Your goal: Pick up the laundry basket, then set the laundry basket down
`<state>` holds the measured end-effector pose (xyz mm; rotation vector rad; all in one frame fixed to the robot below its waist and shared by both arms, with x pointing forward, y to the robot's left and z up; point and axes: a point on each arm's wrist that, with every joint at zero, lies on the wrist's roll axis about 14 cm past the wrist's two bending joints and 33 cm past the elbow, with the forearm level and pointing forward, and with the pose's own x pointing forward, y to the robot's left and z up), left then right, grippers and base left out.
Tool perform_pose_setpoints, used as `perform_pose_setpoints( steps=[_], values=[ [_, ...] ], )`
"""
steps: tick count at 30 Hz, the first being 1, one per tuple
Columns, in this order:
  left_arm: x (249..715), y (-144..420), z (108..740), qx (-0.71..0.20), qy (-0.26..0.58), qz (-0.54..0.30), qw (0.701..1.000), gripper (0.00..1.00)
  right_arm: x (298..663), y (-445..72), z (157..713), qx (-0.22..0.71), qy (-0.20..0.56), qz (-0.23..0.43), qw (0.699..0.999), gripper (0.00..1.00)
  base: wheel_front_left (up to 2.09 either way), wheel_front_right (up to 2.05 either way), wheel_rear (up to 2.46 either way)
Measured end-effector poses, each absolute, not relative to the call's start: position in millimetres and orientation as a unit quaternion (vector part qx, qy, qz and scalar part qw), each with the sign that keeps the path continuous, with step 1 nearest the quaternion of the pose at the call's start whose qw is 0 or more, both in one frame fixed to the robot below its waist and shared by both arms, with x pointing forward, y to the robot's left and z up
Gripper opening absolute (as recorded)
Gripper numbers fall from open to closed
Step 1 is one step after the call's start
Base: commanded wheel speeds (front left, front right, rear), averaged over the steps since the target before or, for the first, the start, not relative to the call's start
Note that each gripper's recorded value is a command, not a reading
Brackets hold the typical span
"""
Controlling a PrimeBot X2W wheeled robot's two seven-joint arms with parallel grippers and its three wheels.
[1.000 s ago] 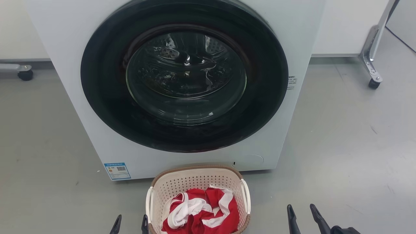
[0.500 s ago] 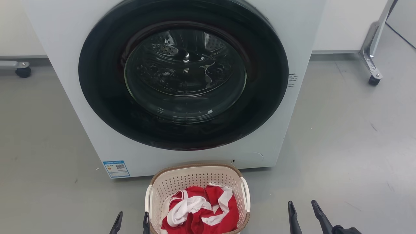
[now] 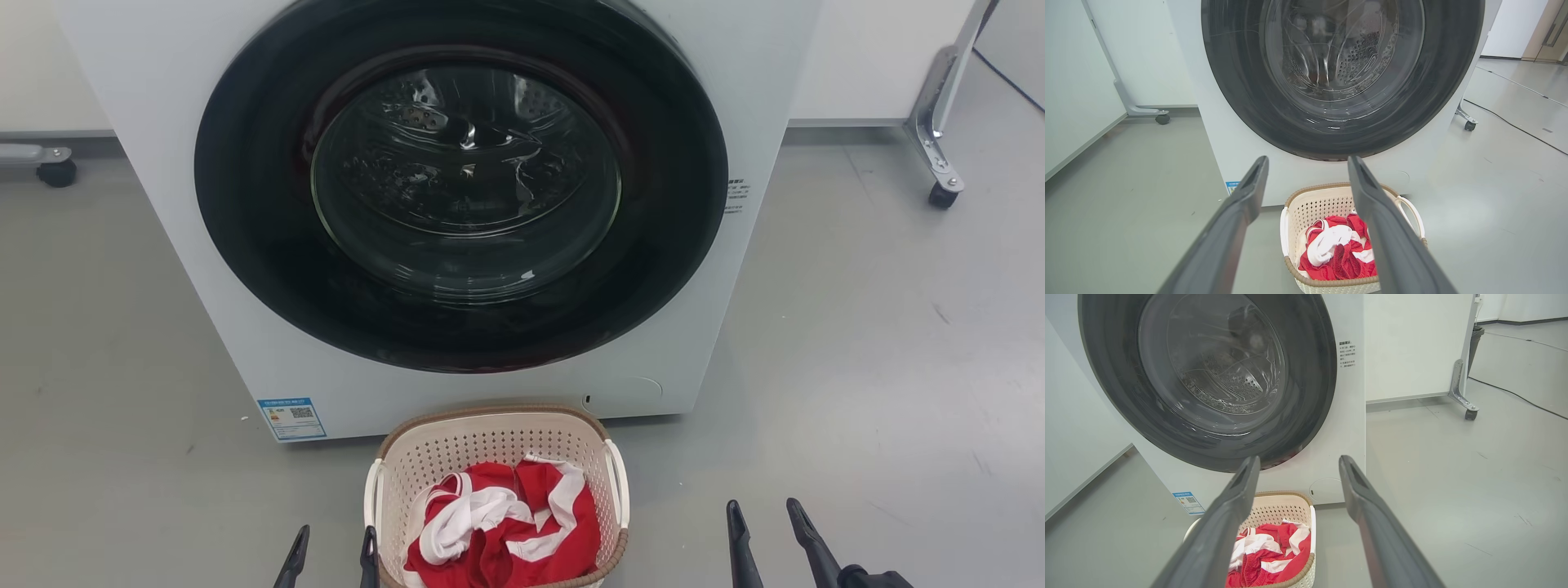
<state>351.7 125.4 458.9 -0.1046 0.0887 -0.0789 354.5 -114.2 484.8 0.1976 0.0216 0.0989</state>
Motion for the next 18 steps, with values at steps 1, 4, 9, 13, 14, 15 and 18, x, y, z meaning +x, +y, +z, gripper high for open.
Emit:
perform_pose_setpoints(
  steps=[1,4,9,13,14,15,18],
  values=[
    [352,125,459,-0.053,0.044,-0.040,0.997,1.00,354,-114,484,0.099,0.012,0.049,0.994,1.00,0.00,0.00,0.00],
    [353,125,462,-0.054,0.039,-0.040,0.997,1.00,353,-114,483,0.099,0.014,0.049,0.994,1.00,0.00,0.00,0.00],
    [345,125,444,-0.050,0.069,-0.040,0.996,0.00,345,-114,463,0.094,0.046,0.046,0.993,0.00,0.00,0.00,0.00],
    [342,127,439,-0.061,0.078,-0.036,0.994,0.00,342,-118,455,0.104,0.060,0.039,0.992,0.00,0.00,0.00,0.00],
    [342,128,438,-0.064,0.082,-0.034,0.994,0.00,343,-120,455,0.107,0.061,0.036,0.992,0.00,0.00,0.00,0.00],
    [342,129,438,-0.069,0.083,-0.031,0.994,0.00,343,-121,455,0.112,0.061,0.033,0.991,0.00,0.00,0.00,0.00],
    [342,133,436,-0.084,0.090,-0.024,0.992,0.00,344,-124,454,0.129,0.067,0.027,0.989,0.00,0.00,0.00,0.00]
  ],
)
